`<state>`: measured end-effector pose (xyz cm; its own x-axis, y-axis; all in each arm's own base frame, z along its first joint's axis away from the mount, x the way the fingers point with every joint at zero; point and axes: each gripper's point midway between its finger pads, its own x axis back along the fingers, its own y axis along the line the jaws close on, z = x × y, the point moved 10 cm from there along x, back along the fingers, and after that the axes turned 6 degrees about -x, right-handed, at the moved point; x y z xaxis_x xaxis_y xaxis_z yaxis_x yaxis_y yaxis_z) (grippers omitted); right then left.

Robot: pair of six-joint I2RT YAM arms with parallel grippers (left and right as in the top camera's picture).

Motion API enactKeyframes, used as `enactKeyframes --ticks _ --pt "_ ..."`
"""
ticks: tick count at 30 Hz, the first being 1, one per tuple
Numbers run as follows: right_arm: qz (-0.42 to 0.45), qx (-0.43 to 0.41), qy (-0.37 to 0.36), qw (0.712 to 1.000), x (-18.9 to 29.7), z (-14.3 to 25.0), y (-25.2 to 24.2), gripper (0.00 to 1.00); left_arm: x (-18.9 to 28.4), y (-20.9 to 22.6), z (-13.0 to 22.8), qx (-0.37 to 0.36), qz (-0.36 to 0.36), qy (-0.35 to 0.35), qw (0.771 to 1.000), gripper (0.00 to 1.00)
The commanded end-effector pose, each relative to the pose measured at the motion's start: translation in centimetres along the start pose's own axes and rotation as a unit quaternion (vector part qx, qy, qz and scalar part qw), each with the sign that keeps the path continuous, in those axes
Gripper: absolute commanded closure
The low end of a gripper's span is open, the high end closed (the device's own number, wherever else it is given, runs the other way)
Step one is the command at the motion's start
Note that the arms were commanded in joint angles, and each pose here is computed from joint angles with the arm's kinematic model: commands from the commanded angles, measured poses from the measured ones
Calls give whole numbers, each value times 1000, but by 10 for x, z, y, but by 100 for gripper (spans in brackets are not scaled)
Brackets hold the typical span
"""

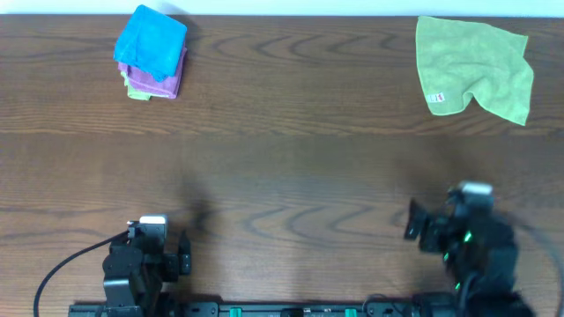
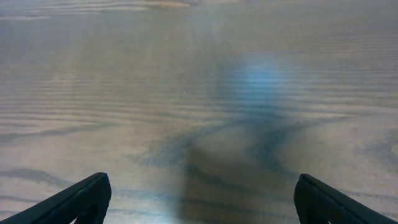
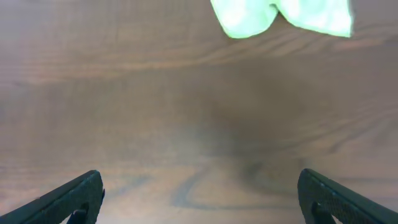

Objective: Fold the cloth
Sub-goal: 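Reach the right gripper to the green cloth's tagged corner and grasp it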

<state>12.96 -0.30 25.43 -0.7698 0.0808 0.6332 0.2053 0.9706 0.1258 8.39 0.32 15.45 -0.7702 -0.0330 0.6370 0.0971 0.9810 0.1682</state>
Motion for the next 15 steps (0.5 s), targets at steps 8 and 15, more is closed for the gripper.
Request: enactKeyframes --ticks 8,15 --pt "94 -33 47 994 -23 -143 8 1 0 0 2 -8 -3 5 1000 5" --pt "141 -47 82 985 -93 -187 0 1 0 0 2 -8 -3 5 1000 5"
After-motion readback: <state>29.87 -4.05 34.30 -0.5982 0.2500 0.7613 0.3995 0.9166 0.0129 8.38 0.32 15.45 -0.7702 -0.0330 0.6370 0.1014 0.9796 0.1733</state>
